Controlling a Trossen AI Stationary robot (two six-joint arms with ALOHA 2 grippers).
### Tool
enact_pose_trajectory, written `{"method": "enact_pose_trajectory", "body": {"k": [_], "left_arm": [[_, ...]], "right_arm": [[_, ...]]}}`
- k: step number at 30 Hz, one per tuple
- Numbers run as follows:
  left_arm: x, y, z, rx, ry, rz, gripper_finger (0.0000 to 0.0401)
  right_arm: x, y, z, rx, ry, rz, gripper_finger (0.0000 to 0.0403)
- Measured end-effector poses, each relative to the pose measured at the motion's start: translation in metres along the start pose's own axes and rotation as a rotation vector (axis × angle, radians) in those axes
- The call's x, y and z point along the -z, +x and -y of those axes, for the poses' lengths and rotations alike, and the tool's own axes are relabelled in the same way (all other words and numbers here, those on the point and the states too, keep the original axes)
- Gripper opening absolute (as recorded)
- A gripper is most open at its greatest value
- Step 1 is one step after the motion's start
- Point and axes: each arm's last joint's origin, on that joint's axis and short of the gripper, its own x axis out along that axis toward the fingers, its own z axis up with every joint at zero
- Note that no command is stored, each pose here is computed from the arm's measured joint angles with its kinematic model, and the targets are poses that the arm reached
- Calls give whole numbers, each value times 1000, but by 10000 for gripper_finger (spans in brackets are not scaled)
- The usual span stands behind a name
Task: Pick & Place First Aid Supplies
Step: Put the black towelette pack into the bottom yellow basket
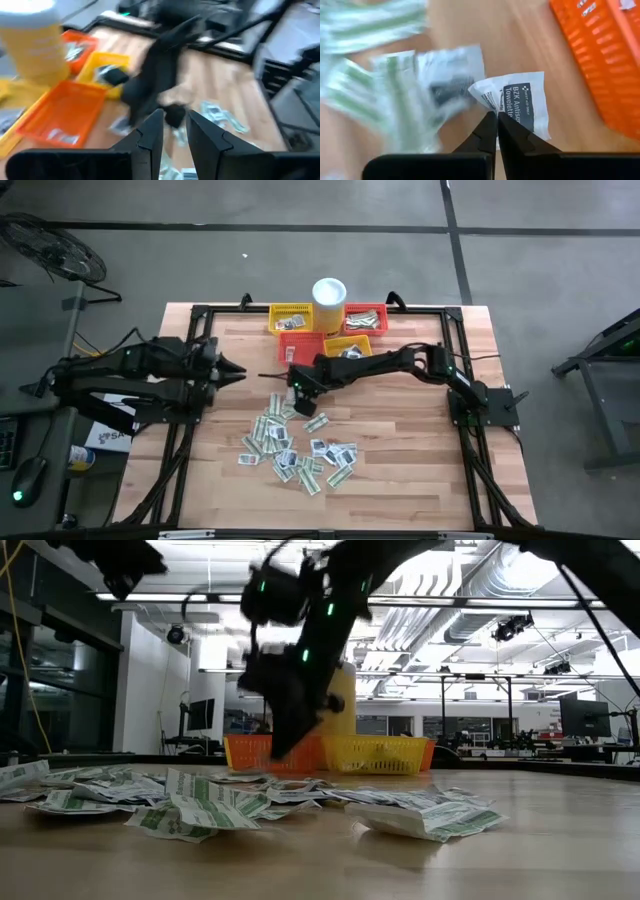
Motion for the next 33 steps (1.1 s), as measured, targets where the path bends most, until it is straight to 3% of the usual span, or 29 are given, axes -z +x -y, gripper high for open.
{"method": "enact_pose_trajectory", "body": {"k": [2,6,12,18,23,28,33], "left_arm": [[0,1,0,-6,-25,-2,85],[0,0,4,115,-118,-27,85],[-3,0,6,193,-205,-26,85],[-2,2,5,154,-206,-26,85],[-2,7,5,126,-208,-37,85],[-2,11,5,118,-210,-53,85],[-10,16,6,93,-213,27,85]], "right_arm": [[-3,-19,-2,-11,22,10,3],[-5,-55,3,-9,63,2,3],[-2,-119,19,-7,52,-14,2],[0,-159,40,-1,-189,-1,1],[-3,-161,56,17,-353,-4,2],[-8,-153,81,43,-370,-22,1],[-11,-150,113,16,-340,-32,1]]}}
